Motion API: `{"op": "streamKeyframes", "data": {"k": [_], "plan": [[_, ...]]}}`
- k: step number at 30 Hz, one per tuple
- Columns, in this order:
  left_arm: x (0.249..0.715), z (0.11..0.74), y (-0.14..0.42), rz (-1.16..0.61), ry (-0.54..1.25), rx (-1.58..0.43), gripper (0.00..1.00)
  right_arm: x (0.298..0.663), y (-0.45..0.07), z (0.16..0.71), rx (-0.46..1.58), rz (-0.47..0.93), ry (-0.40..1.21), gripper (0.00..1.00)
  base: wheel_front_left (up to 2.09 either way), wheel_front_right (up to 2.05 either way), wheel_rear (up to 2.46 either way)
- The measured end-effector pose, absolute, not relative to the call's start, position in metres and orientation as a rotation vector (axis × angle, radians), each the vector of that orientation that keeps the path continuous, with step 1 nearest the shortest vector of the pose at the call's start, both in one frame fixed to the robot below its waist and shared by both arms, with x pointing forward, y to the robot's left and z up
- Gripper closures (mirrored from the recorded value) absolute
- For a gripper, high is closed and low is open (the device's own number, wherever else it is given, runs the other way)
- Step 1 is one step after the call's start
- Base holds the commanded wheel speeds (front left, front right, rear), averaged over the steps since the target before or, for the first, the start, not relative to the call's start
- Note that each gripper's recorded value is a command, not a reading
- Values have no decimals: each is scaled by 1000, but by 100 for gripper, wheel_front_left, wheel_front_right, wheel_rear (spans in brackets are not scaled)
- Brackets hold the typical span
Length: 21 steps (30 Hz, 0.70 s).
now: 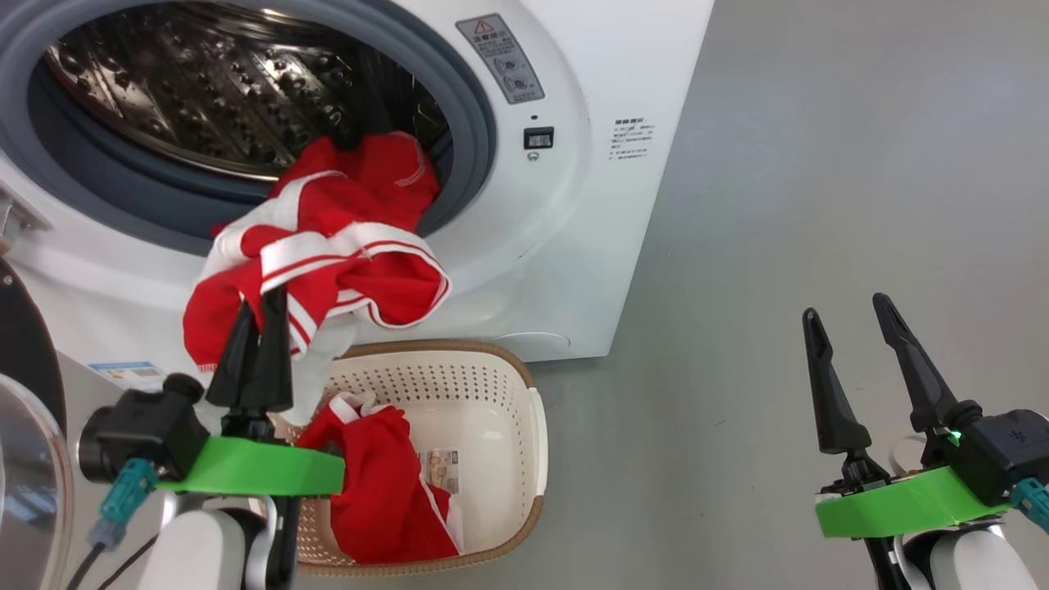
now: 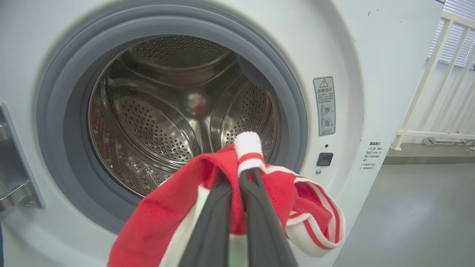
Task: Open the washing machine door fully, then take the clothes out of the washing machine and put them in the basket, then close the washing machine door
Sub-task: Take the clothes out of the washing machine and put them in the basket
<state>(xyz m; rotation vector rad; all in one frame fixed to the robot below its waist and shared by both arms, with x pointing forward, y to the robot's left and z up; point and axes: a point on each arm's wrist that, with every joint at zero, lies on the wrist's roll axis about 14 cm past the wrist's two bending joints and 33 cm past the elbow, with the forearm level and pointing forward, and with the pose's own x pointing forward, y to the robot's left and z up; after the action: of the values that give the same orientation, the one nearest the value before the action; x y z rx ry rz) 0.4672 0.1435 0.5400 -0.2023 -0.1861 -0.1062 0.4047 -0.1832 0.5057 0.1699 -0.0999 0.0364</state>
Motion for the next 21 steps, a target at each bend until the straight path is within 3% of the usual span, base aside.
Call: {"op": "streamKeyframes", "data": {"k": [10, 21], "plan": [[461, 513, 137, -106, -108, -209, 100, 404, -186, 504, 184, 26, -96, 0, 0, 0, 0], [463, 430, 130, -81, 150, -259, 100, 407, -190, 490, 180, 12, -59, 0, 0, 0, 0]]}}
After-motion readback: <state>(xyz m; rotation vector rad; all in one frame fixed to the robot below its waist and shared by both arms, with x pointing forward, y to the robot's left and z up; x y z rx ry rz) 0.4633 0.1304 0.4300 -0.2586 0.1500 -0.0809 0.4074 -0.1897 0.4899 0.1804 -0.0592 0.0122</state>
